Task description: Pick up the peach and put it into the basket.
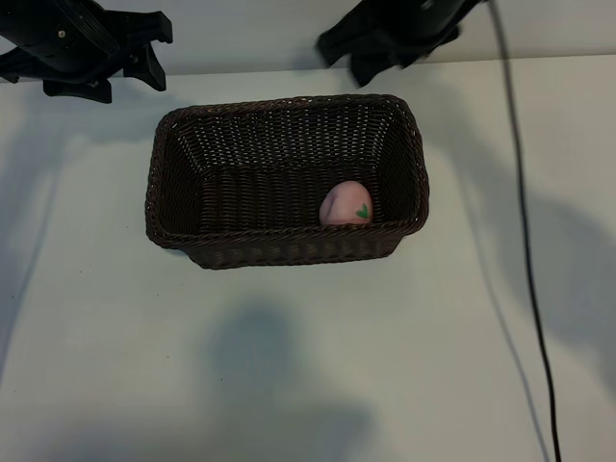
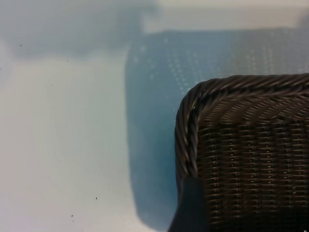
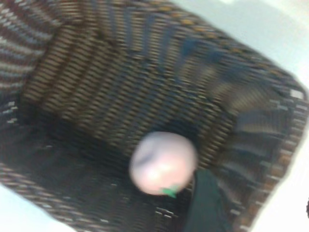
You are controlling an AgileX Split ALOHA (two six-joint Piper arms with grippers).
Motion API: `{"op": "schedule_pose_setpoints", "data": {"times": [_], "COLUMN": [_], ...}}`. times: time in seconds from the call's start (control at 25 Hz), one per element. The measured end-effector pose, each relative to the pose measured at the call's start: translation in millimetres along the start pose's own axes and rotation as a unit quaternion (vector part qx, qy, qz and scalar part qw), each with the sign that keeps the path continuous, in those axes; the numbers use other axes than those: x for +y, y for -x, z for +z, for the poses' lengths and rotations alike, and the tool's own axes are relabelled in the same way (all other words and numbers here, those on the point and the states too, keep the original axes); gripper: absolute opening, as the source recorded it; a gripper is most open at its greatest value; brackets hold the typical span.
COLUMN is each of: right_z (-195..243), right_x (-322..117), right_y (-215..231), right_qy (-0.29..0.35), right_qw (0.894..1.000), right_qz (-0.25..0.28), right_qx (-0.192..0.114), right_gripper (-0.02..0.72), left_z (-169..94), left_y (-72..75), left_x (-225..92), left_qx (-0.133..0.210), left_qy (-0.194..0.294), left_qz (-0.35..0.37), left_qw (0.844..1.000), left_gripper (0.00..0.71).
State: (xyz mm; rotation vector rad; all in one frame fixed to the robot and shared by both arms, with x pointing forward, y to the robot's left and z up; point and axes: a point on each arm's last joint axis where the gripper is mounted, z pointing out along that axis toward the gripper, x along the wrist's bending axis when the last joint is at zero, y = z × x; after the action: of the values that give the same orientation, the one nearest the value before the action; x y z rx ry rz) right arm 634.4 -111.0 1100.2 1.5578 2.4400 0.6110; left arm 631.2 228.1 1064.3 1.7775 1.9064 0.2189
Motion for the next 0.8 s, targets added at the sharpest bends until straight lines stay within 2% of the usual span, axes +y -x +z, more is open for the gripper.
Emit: {"op": "schedule_pose_setpoints", "data": {"times": [0.28, 0.36, 0.56, 0.8], "right_z": [-10, -12, -5, 28], "right_x": [-4, -5, -5, -7], "right_y": [77, 87, 86, 90], "right_qy": [0.003, 0.003, -0.002, -0.035], "right_qw": [0.997, 0.996, 0.997, 0.996], "right_qz": [0.070, 0.074, 0.073, 0.078], "right_qx": [-0.040, -0.044, -0.031, -0.023], "right_gripper": [0.491, 0.491, 0.491, 0.491], "left_z": [0, 0, 0, 0], "left_y": [0.0, 0.0, 0.0, 0.0], "left_x": [0, 0, 0, 0], "left_qx": [0.000, 0.000, 0.000, 0.000], "left_qy": [0.000, 0.000, 0.000, 0.000], "left_qz": [0.000, 0.000, 0.000, 0.000], "left_qw": [1.000, 1.000, 1.000, 1.000], "left_gripper": [0.594, 0.594, 0.594, 0.594]}}
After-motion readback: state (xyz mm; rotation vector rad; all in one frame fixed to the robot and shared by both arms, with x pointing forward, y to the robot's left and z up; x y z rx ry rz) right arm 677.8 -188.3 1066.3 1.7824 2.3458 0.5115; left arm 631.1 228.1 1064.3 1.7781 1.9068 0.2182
